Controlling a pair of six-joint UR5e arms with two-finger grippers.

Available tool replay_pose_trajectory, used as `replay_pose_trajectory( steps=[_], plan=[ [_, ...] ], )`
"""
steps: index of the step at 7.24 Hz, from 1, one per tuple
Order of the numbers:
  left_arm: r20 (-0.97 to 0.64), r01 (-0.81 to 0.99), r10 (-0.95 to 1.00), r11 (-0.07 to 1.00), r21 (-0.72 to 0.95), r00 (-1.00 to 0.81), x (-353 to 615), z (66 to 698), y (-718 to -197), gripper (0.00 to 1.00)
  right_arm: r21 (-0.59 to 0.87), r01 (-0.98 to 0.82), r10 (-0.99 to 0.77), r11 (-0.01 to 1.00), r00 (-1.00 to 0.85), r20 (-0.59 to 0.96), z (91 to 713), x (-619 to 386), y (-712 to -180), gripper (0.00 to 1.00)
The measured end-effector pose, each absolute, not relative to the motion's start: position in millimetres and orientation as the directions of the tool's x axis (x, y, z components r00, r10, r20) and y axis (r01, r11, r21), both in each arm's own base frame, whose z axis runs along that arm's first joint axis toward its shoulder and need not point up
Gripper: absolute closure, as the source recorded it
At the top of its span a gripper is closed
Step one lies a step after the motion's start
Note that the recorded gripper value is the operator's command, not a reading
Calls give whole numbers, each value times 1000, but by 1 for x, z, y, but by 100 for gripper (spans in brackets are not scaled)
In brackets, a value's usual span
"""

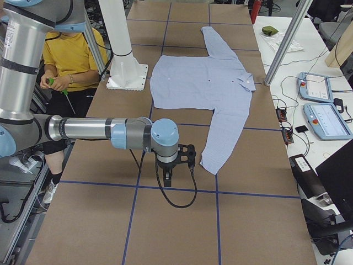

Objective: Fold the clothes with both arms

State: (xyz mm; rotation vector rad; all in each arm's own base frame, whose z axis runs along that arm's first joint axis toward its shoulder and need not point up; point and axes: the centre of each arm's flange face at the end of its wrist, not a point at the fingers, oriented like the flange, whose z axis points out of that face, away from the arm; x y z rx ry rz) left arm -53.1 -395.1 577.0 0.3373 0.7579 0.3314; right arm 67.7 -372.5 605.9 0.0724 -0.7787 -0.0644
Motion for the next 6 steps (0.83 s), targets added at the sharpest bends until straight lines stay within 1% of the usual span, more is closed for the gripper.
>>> replay_pose_trajectory(
  steps=[1, 2, 3, 4, 6],
  plan=[
    [-564, -164, 468, 847, 505, 681, -53, 562, -403, 0, 149, 24, -121, 989, 713, 691, 583, 71, -387, 0],
    [-490, -160, 542, 765, 624, 683, -54, 539, -416, 0, 211, 3, -149, 977, 718, 680, 560, 78, -404, 0],
    [-421, -156, 595, 684, 713, 684, -54, 517, -430, 0, 242, -27, -148, 970, 722, 675, 544, 85, -416, 0],
    [-388, -148, 617, 639, 755, 685, -53, 506, -443, 0, 252, -54, -136, 966, 723, 677, 535, 90, -424, 0],
    [-383, -136, 619, 625, 768, 685, -53, 507, -453, 0, 271, -96, -120, 958, 722, 681, 532, 94, -435, 0]
  ],
)
